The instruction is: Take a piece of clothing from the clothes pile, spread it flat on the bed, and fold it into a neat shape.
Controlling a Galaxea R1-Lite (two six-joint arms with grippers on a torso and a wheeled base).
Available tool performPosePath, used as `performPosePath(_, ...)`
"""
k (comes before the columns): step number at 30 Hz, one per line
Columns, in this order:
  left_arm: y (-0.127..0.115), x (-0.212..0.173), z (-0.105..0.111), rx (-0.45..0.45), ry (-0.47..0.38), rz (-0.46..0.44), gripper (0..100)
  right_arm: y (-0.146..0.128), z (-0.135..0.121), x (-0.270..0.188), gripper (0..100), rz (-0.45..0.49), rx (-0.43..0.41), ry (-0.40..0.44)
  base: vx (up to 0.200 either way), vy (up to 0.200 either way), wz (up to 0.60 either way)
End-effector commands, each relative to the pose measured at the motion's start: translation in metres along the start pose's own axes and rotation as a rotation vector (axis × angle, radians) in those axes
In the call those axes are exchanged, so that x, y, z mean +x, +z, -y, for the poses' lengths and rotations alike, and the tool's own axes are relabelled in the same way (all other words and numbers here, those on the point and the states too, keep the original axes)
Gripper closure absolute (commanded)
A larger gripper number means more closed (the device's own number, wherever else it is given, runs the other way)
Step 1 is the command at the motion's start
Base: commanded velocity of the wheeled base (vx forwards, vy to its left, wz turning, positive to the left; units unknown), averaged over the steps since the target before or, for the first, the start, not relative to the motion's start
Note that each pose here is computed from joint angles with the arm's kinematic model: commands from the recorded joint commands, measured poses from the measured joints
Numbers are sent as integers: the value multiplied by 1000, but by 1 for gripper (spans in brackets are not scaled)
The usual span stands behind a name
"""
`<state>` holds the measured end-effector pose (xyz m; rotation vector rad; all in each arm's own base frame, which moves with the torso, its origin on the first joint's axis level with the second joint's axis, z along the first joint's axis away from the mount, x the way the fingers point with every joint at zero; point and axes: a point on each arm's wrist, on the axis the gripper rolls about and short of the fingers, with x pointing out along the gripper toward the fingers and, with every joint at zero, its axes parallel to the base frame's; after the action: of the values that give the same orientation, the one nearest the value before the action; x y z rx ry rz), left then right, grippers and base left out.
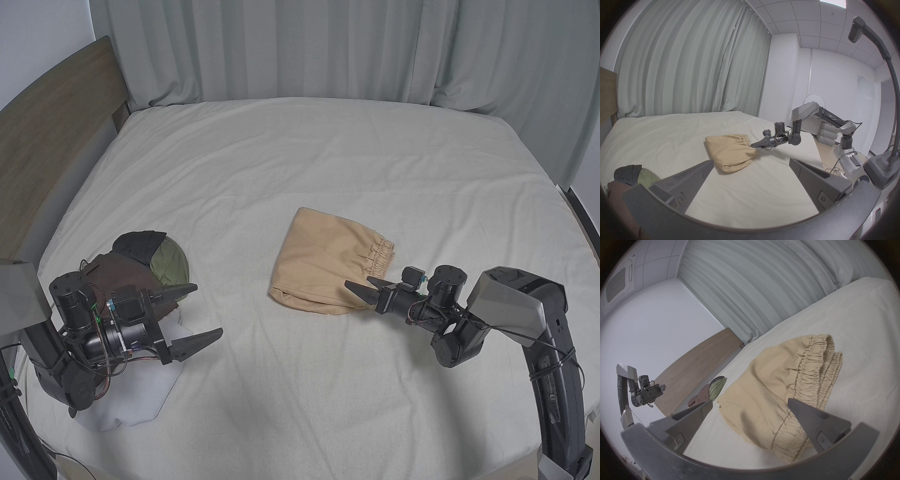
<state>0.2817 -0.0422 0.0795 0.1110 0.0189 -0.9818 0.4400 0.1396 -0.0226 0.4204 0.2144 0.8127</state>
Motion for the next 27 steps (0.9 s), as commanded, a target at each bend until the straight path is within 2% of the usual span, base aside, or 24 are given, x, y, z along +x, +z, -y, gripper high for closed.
performPosePath(1,0,0,3,-3,-6,-2,0,0,-2,-2,0,3,-2,-2,0,0,0)
performPosePath(2,0,0,4,-4,-8,-3,0,1,-3,-2,0,9,-5,-1,0,0,0)
performPosePath(8,5,-4,12,-3,-16,-2,0,50,-30,-29,0,91,-105,8,0,0,0)
performPosePath(9,5,-4,12,-3,-16,-2,0,50,-30,-29,0,91,-105,8,0,0,0)
performPosePath(10,8,-2,16,4,-35,5,0,67,-43,-42,0,118,-148,8,0,0,0)
performPosePath(13,14,1,26,16,-67,17,0,82,-57,-55,0,143,-211,10,0,0,0)
performPosePath(15,21,2,39,25,-105,29,0,94,-73,-71,0,154,-281,8,0,0,0)
performPosePath(16,22,2,40,26,-108,30,0,94,-74,-72,0,154,-285,8,0,0,0)
performPosePath(17,31,2,50,43,-134,49,0,101,-88,-86,0,157,-355,5,0,0,0)
performPosePath(18,33,2,52,48,-138,55,0,101,-90,-88,0,156,-365,2,0,0,0)
performPosePath(19,43,0,62,71,-165,82,0,106,-103,-104,0,159,-429,-12,0,0,0)
performPosePath(20,49,-2,68,83,-177,96,0,108,-109,-111,0,163,-454,-24,0,0,0)
performPosePath(27,66,-25,113,116,-287,145,0,132,-167,-177,0,268,-499,-61,0,0,0)
